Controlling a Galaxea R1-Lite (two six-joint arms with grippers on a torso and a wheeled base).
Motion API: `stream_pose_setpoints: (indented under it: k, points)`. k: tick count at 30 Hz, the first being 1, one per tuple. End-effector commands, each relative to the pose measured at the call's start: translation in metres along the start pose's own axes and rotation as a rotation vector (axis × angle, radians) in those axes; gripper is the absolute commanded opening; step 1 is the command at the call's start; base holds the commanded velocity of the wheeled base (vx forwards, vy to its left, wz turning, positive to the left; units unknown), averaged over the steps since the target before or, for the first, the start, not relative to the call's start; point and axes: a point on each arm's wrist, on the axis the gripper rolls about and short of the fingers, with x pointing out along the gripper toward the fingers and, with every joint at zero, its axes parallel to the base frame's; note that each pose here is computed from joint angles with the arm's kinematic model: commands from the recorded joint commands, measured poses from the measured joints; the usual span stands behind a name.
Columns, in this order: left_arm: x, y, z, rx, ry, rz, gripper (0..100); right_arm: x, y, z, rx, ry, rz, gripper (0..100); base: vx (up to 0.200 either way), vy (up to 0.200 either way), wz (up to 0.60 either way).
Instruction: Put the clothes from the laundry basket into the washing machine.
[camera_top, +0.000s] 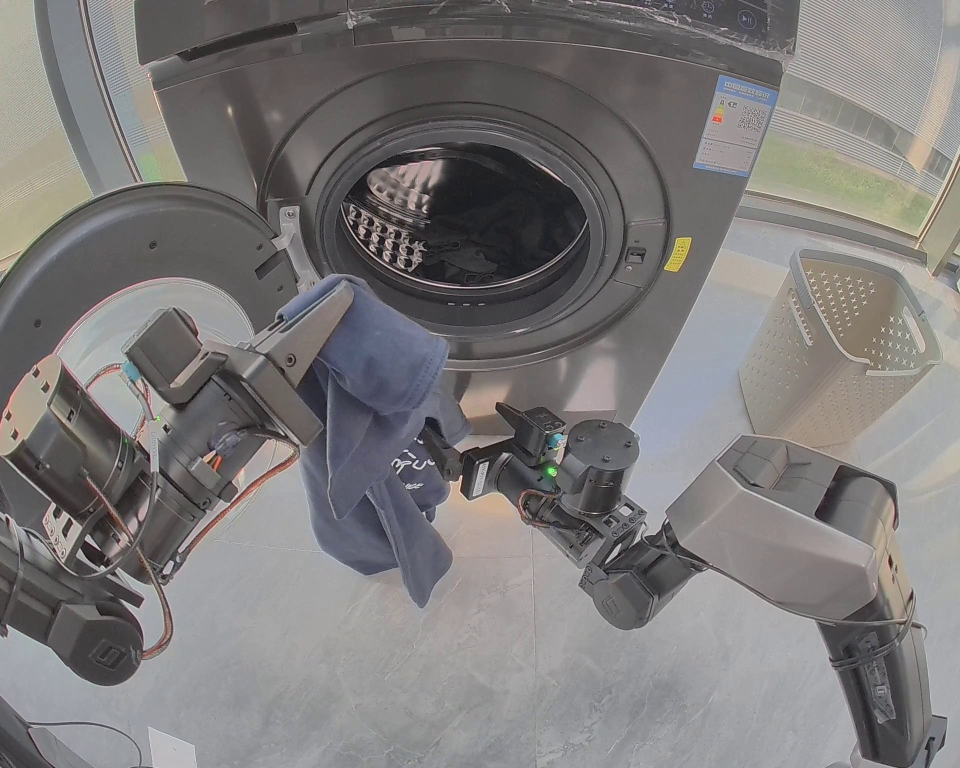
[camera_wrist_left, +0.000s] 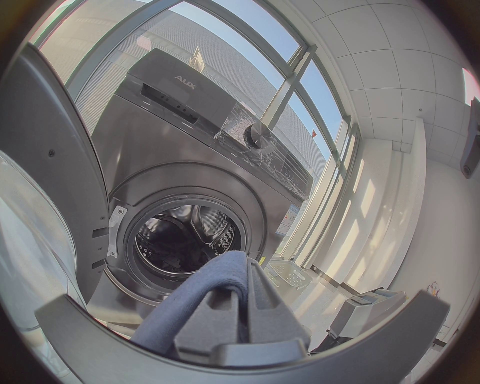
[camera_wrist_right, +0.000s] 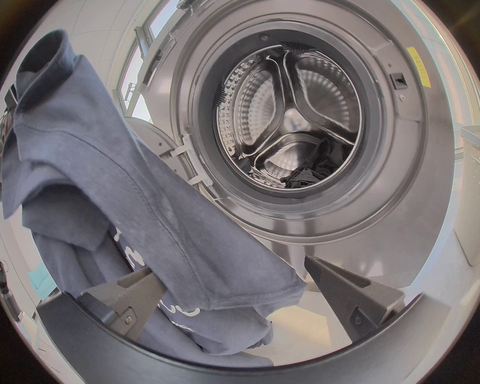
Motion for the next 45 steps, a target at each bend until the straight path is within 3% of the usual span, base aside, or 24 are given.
stream_pose_setpoints:
  k: [1,12,18,30,32,36,45]
  points:
    - [-0.001,-0.001,0.001,-0.001,-0.001,-0.003,0,0.001,-0.010,-0.012,-0.003,0.019,-0.020,100,0.000,0.000,0.00]
    - [-0.001,-0.001,0.001,-0.001,-0.002,-0.005,0,0.008,-0.017,-0.021,-0.032,0.017,-0.036,100,0.000,0.000,0.00]
    - [-0.001,-0.002,0.003,0.000,-0.009,-0.005,0,0.013,-0.005,-0.039,-0.035,0.028,-0.007,100,0.000,0.000,0.00]
    - [-0.002,-0.001,0.002,0.000,-0.003,-0.002,0,0.023,0.016,-0.036,-0.026,-0.009,0.049,100,0.000,0.000,0.00]
    - [-0.001,0.000,0.000,0.001,0.002,0.004,0,0.020,0.025,-0.040,-0.024,0.002,0.079,100,0.000,0.000,0.00]
    - [-0.001,0.001,0.001,0.001,-0.003,0.007,0,0.007,0.027,-0.052,-0.026,0.061,0.083,100,0.000,0.000,0.00]
    - [0.000,0.003,0.002,0.003,-0.006,0.010,0,-0.008,0.037,-0.045,-0.023,0.069,0.113,100,0.000,0.000,0.00]
